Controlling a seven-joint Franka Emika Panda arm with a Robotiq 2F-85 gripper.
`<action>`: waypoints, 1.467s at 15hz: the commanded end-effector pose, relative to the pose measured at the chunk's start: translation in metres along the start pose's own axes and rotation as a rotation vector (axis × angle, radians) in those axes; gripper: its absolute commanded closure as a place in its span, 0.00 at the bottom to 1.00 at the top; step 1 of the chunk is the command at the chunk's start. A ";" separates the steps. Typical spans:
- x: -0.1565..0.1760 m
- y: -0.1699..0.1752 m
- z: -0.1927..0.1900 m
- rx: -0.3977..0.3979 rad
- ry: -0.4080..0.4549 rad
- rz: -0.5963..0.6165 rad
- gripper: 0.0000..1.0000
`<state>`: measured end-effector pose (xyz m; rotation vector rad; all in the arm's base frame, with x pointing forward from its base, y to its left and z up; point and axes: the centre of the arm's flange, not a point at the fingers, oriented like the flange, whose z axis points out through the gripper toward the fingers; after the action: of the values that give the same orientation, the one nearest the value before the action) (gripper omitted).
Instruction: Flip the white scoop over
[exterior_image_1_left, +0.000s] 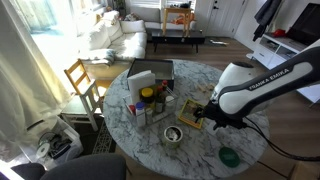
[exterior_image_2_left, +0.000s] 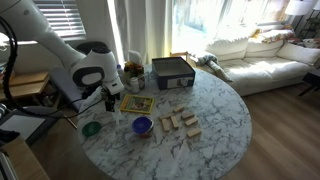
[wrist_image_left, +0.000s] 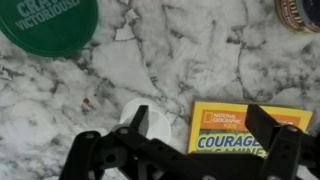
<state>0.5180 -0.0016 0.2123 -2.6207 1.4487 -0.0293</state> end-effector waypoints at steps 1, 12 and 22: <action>0.000 -0.008 0.010 -0.006 -0.009 0.030 0.00; -0.018 -0.013 0.014 -0.027 -0.065 0.066 0.00; 0.019 0.000 -0.038 0.006 -0.093 0.193 0.00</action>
<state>0.5298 0.0092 0.2343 -2.4698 1.5808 0.1038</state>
